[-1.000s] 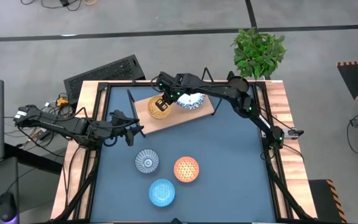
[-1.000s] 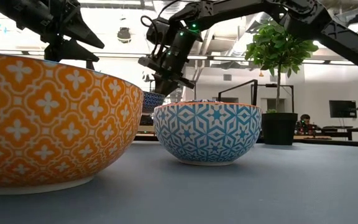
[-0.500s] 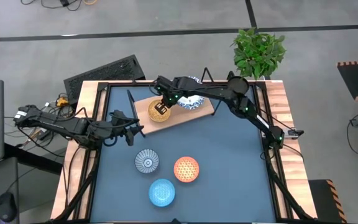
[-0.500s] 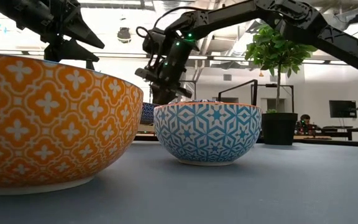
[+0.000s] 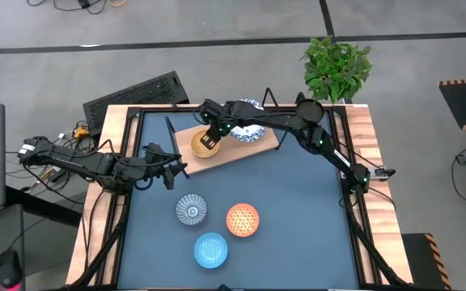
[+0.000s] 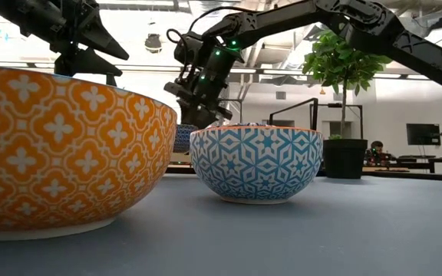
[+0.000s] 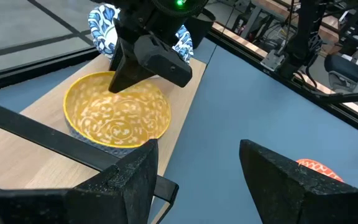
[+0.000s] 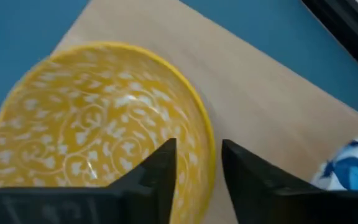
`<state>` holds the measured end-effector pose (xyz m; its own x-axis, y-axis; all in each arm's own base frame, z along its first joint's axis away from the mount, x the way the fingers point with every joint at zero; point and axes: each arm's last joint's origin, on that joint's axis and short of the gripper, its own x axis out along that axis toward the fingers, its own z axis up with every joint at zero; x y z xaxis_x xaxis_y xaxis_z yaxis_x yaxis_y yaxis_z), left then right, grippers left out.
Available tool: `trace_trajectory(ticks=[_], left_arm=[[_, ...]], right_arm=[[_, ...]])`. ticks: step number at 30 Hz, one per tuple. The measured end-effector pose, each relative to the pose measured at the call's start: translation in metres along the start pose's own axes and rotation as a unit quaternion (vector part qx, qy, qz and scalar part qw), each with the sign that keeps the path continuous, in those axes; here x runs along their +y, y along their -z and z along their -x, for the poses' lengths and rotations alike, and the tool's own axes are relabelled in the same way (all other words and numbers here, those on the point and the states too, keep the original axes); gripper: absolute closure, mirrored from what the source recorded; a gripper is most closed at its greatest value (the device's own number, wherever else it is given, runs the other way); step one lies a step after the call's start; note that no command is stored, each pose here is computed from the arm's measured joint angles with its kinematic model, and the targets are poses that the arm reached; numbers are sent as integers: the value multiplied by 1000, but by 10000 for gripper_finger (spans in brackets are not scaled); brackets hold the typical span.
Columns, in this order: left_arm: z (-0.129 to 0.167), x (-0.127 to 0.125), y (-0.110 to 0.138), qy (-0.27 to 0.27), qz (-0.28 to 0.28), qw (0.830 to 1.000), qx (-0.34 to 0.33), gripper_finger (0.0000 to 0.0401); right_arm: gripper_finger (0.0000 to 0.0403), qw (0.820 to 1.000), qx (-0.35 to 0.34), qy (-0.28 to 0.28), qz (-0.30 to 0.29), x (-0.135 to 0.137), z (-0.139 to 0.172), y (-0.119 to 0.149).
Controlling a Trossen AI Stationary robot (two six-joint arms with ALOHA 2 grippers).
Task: Place and stack bowls onto a shelf
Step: Put the yellow patterned bowl on the shelf, then stack the orange patterned bowl on top of the yellow patterned bowl on the shelf
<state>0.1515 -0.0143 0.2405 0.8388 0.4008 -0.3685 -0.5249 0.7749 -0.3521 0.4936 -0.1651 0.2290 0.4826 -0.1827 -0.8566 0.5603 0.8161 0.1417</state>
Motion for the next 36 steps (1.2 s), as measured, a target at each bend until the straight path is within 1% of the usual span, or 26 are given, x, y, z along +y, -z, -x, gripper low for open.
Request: trace_trajectory(ticks=[3, 6, 11, 14, 15, 19, 23, 27, 29, 33, 36], left_arm=[[0, 0, 0, 0, 2, 1000, 0, 188], [0, 0, 0, 0, 6, 1000, 0, 188], [0, 0, 0, 3, 9, 1000, 1, 188], [0, 0, 0, 3, 9, 1000, 2, 188], [0, 0, 0, 4, 9, 1000, 3, 188], [0, 0, 1, 11, 9, 1000, 9, 188], [0, -1, 1, 19, 8, 1000, 17, 188], [0, -1, 1, 21, 7, 1000, 20, 188], [0, -1, 2, 21, 7, 1000, 20, 188], [0, -1, 2, 21, 6, 1000, 20, 188], [0, -1, 2, 20, 6, 1000, 20, 188]], right_arm=[[217, 1000, -8, -3, 1, 1, 4, -2], [198, 1000, -16, -17, 5, 3, 21, -6], [190, 998, -44, -33, 21, 7, 80, -11], [191, 998, -39, -34, 38, 10, 119, -5], [192, 998, -37, -35, 47, 12, 133, -2], [192, 994, 23, -31, 99, 30, 178, 27], [192, 985, 88, -34, 145, 58, 207, 63], [192, 975, 127, -46, 176, 94, 216, 104], [192, 973, 134, -53, 182, 112, 212, 126], [192, 975, 110, -60, 186, 140, 190, 167], [192, 978, 96, -69, 175, 151, 164, 189]])
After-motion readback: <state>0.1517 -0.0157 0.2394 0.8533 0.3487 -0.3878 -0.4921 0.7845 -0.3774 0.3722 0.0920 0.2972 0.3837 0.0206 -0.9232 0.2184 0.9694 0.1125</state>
